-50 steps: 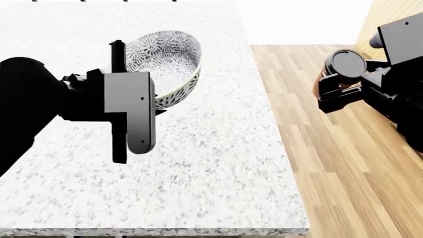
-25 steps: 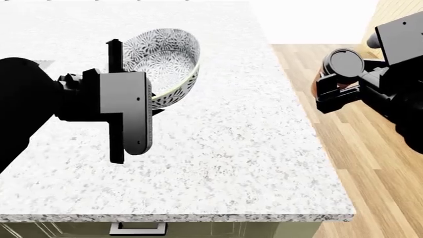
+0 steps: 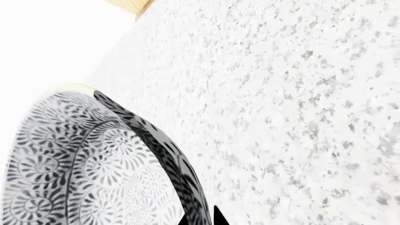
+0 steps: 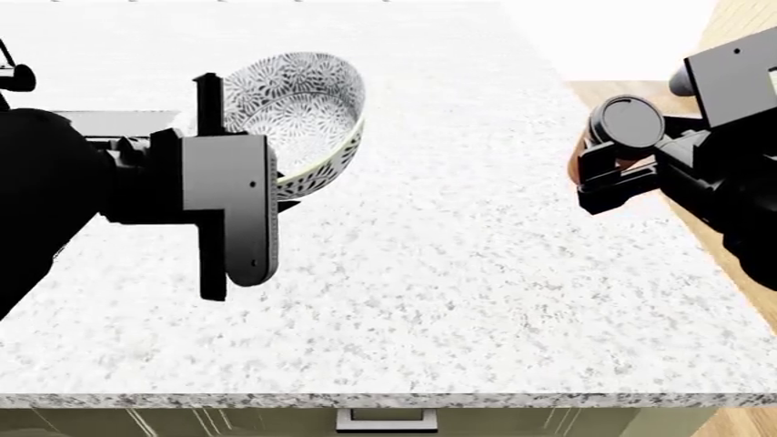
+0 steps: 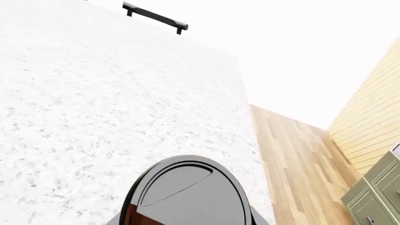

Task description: Pick the bowl and cup and place them in the sink. Then turn on the water.

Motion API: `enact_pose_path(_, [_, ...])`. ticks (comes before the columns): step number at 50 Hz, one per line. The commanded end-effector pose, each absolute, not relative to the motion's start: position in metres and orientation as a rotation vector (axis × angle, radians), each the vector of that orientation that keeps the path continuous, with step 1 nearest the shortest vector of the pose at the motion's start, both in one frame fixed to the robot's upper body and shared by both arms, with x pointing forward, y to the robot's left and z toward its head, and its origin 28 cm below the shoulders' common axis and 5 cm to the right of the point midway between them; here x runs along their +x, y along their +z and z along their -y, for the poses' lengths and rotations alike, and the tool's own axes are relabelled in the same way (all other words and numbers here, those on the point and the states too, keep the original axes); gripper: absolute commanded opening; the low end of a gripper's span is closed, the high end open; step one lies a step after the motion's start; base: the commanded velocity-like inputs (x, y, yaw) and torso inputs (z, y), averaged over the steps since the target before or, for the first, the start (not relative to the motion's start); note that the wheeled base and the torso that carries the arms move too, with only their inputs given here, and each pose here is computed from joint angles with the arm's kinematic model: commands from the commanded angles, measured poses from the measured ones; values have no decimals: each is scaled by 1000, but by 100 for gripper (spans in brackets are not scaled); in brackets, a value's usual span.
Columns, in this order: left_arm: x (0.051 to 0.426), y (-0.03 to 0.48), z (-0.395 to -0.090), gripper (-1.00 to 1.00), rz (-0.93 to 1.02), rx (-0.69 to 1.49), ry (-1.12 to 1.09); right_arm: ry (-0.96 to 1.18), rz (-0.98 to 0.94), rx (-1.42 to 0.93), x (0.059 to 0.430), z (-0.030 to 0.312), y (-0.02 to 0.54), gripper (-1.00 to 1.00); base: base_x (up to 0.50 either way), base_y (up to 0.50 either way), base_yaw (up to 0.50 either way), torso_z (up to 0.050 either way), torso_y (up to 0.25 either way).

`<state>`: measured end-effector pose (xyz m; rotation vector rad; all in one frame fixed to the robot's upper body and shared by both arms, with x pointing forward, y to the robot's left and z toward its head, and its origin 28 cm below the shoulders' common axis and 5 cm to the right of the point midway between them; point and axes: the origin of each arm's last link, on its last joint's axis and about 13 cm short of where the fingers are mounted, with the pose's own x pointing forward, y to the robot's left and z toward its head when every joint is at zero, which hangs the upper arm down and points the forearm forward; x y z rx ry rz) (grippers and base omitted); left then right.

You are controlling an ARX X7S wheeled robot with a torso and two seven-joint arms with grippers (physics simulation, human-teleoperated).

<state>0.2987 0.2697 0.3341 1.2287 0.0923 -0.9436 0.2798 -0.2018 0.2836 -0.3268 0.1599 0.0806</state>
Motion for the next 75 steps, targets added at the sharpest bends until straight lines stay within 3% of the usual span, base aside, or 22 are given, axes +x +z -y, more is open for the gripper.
enact_pose_path(1, [296, 338, -271, -100, -70, 1237, -920, 67, -144, -335, 279, 202, 286, -100, 1, 500, 0, 0, 0])
enact_pose_path(75, [297, 323, -275, -100, -121, 1240, -939, 60, -144, -328, 277, 204, 283, -100, 0, 500, 0, 0, 1])
